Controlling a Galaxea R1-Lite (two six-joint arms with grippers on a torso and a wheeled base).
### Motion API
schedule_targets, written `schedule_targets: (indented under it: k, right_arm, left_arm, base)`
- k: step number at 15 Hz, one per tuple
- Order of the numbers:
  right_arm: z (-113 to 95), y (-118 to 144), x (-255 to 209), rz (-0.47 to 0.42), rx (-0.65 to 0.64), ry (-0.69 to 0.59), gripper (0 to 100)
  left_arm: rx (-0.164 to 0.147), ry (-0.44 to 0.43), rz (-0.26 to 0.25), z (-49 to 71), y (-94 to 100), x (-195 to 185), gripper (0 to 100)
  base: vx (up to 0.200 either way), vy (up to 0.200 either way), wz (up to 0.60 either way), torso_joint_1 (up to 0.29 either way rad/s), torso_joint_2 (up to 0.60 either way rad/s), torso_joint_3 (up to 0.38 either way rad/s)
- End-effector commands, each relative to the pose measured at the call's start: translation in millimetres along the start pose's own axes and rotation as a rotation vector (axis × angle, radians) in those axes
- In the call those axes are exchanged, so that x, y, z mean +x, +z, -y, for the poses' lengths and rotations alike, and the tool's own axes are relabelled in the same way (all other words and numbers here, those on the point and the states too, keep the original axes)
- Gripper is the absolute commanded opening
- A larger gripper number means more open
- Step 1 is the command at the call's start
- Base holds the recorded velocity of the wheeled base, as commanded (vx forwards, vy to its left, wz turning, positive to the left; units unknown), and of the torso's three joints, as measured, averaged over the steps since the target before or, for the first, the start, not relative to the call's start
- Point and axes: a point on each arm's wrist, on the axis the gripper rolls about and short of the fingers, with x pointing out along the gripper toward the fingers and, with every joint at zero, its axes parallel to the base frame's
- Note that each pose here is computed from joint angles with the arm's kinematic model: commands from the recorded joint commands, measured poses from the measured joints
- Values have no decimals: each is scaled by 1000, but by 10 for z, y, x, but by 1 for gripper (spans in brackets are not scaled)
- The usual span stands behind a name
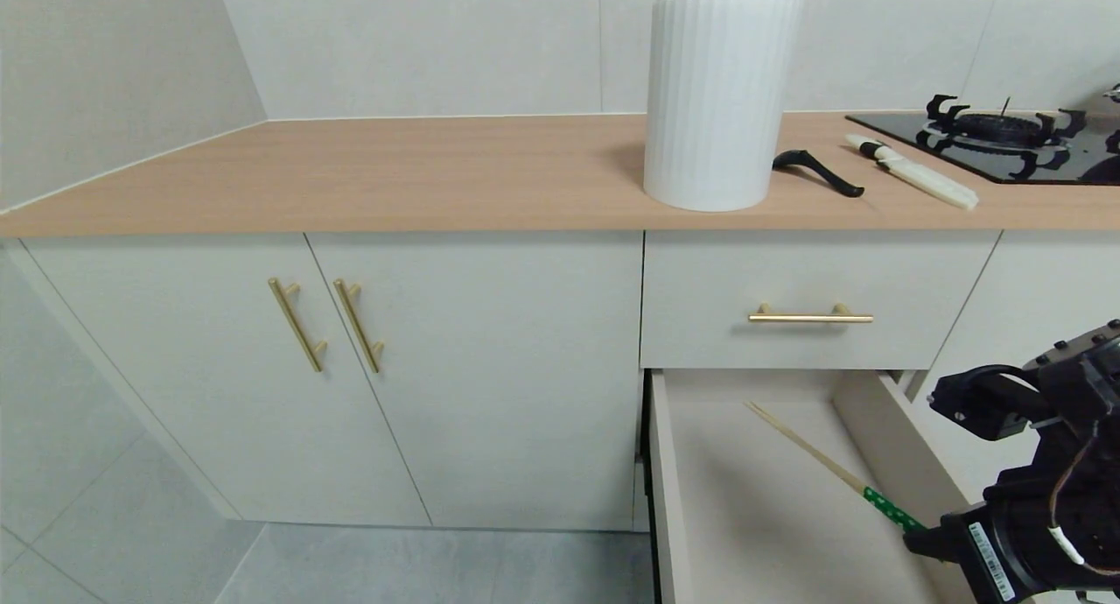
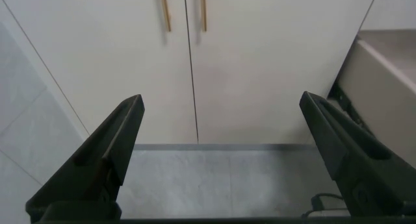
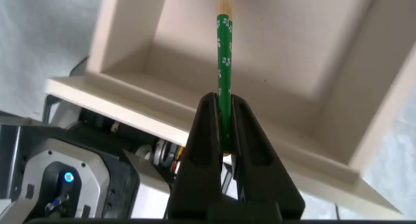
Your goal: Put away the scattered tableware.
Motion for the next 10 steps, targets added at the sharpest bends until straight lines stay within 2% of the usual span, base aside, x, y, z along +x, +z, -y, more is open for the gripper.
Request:
schedule_targets:
  k: [1, 6, 10]
  right_arm:
    - [-1, 0, 21, -7, 0, -2, 0]
    - [-10, 16, 76, -17, -6, -1, 0]
    - [-36, 152, 657, -71, 16, -20, 0]
  left_arm:
    - [0, 0, 0, 0, 0, 0, 100]
    - [0, 0, 0, 0, 0, 0, 100]
    - [0, 0, 1, 0, 2, 0, 100]
  base:
    - [0, 0, 0, -85, 281, 193]
    - [0, 0, 0, -22, 65, 40]
    - [0, 0, 0, 0, 0, 0]
